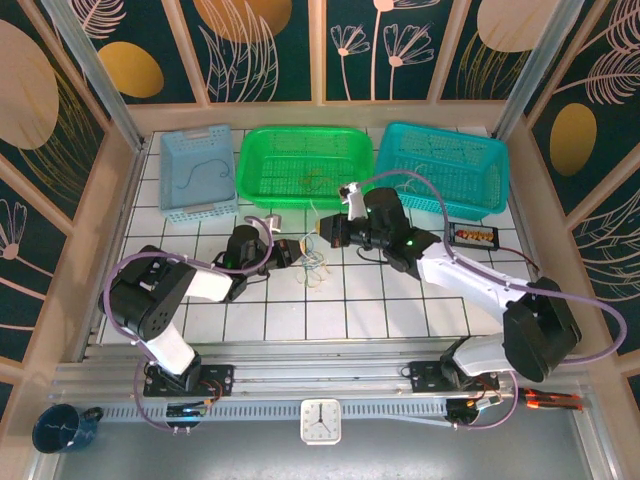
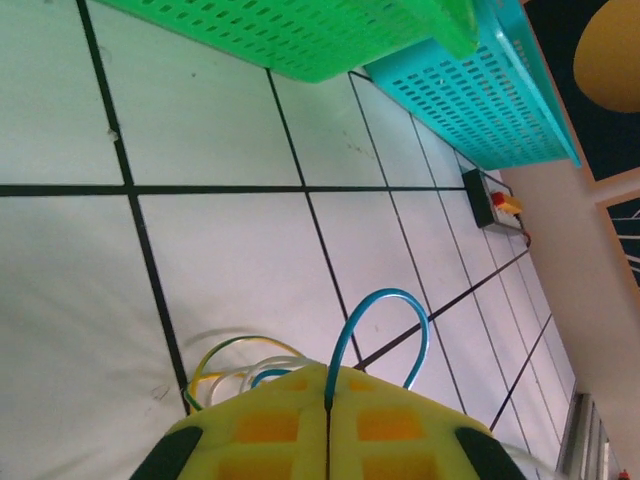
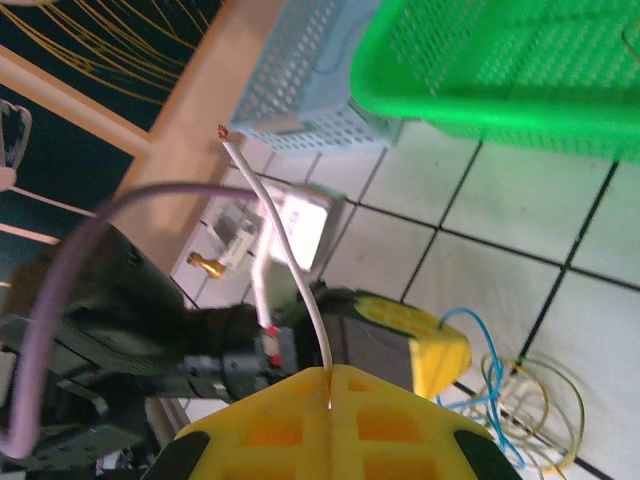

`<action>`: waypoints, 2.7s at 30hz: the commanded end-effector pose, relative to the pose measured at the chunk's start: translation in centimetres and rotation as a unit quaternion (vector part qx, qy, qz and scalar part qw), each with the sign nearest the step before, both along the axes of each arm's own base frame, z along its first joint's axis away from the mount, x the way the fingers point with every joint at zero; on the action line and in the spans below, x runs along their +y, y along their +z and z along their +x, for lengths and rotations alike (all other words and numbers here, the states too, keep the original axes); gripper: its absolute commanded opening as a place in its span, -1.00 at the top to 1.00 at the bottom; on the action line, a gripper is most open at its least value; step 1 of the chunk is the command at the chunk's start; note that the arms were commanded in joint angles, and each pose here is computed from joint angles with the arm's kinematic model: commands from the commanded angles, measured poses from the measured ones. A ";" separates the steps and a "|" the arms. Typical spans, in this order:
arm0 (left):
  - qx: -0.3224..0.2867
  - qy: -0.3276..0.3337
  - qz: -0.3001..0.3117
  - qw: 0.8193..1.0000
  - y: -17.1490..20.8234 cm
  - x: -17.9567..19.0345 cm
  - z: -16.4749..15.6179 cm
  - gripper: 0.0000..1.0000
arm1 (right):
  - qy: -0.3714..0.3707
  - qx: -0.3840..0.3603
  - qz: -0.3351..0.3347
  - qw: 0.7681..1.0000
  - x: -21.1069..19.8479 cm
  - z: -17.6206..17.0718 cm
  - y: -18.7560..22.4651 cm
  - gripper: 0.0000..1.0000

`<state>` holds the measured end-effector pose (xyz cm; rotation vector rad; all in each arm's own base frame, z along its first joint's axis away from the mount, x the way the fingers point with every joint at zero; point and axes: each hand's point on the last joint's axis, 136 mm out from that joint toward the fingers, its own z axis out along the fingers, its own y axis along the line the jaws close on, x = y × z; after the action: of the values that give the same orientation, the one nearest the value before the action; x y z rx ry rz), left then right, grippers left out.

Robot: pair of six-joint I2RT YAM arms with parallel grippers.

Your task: Untangle the cables

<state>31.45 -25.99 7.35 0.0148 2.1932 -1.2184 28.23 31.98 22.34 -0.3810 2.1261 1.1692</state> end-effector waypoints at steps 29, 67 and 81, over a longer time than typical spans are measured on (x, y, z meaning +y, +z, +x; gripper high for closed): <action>-0.188 -0.083 -0.018 0.978 11.9 -1.1 -2.4 -0.56 | -0.016 -0.064 0.027 0.997 0.7 1.6 5.6 1.00; -0.141 -0.076 -0.046 0.986 8.7 -2.4 -1.8 0.51 | -0.302 -0.162 0.045 0.938 -17.7 13.8 15.0 1.00; -0.143 -0.035 -0.041 0.988 9.7 -1.2 -1.4 -0.35 | -0.501 -0.073 -0.021 0.862 -32.6 24.4 4.2 1.00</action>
<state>30.30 -27.53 16.71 0.2304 1.9188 -1.2694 51.01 1.06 25.37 0.5332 1.8502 0.4792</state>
